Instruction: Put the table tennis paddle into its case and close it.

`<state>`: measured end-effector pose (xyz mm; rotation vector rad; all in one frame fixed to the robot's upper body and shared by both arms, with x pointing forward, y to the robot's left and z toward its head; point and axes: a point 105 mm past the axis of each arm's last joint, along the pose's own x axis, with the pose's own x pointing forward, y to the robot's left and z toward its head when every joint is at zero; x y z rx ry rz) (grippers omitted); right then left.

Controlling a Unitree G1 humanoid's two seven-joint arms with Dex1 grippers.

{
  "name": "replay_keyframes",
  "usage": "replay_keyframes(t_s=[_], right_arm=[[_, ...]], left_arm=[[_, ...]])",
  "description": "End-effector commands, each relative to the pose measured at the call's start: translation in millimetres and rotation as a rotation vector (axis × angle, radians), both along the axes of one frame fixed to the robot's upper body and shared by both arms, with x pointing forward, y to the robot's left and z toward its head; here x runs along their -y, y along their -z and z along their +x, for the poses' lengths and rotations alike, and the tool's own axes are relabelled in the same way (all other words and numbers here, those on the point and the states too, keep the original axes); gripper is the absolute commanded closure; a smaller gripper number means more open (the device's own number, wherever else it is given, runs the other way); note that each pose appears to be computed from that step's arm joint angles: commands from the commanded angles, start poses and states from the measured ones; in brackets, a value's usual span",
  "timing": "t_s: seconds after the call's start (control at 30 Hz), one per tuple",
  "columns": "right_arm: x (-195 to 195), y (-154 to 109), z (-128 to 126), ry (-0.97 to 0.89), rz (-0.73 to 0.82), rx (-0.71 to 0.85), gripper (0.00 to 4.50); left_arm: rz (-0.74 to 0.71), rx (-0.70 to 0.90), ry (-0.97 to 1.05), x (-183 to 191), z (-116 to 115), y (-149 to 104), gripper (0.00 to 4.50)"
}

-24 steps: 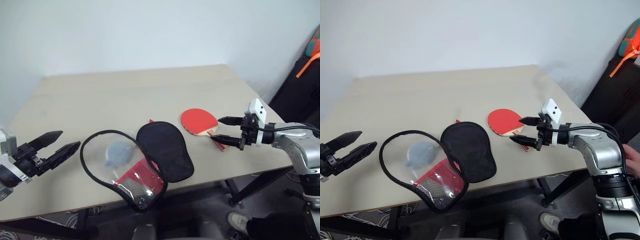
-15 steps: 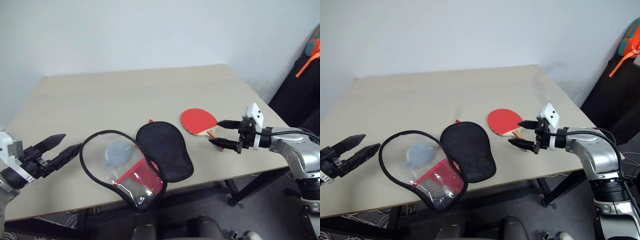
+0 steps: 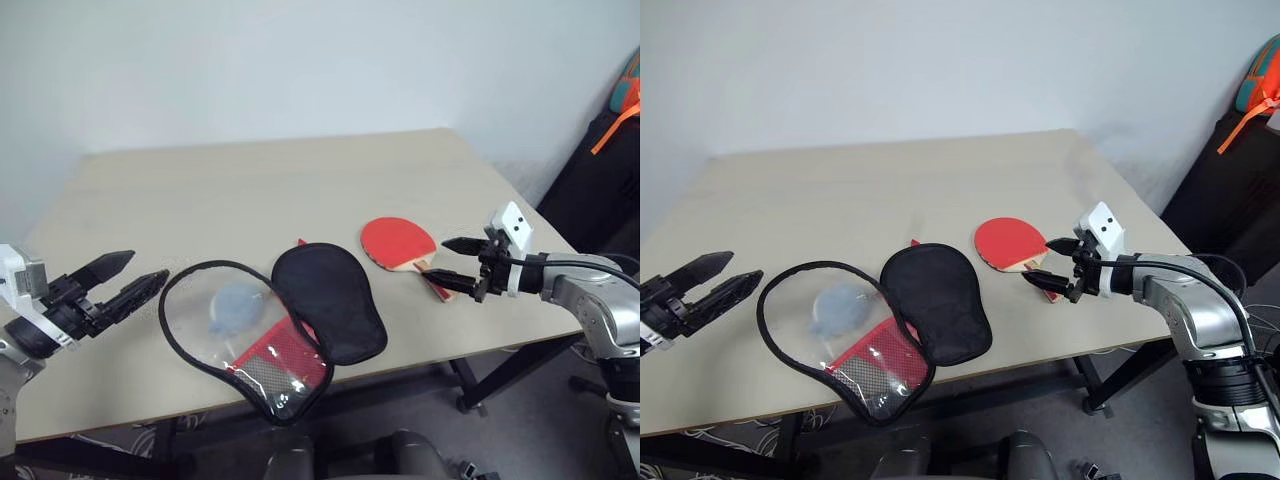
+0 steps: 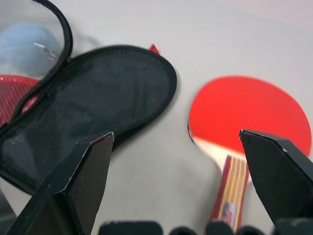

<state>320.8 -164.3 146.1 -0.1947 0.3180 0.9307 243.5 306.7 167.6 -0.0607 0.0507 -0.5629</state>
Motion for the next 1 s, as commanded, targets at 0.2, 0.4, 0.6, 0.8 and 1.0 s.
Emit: replay_keyframes(t_s=[0.2, 0.4, 0.6, 0.8, 1.0], right_arm=[[-1, -19, 5, -0.062, -0.029, 0.061, 0.03], [21, 10, 31, 0.121, -0.090, -0.020, 0.03], [18, 27, 72, 0.365, -0.104, -0.060, 0.03], [-4, 56, 76, 0.392, -0.143, -0.110, 0.03], [-5, 77, 70, 0.421, -0.176, -0.151, 0.03]], left_arm=[[0.074, 0.039, 0.089, 21, -8, -6, 0.00], [0.098, 0.063, 0.080, 26, -1, -2, 0.00], [0.102, 0.072, 0.083, 31, 1, 1, 0.00], [0.092, 0.076, 0.089, 36, 2, 2, 0.00], [0.088, 0.070, 0.076, 36, 1, 5, 0.00]])
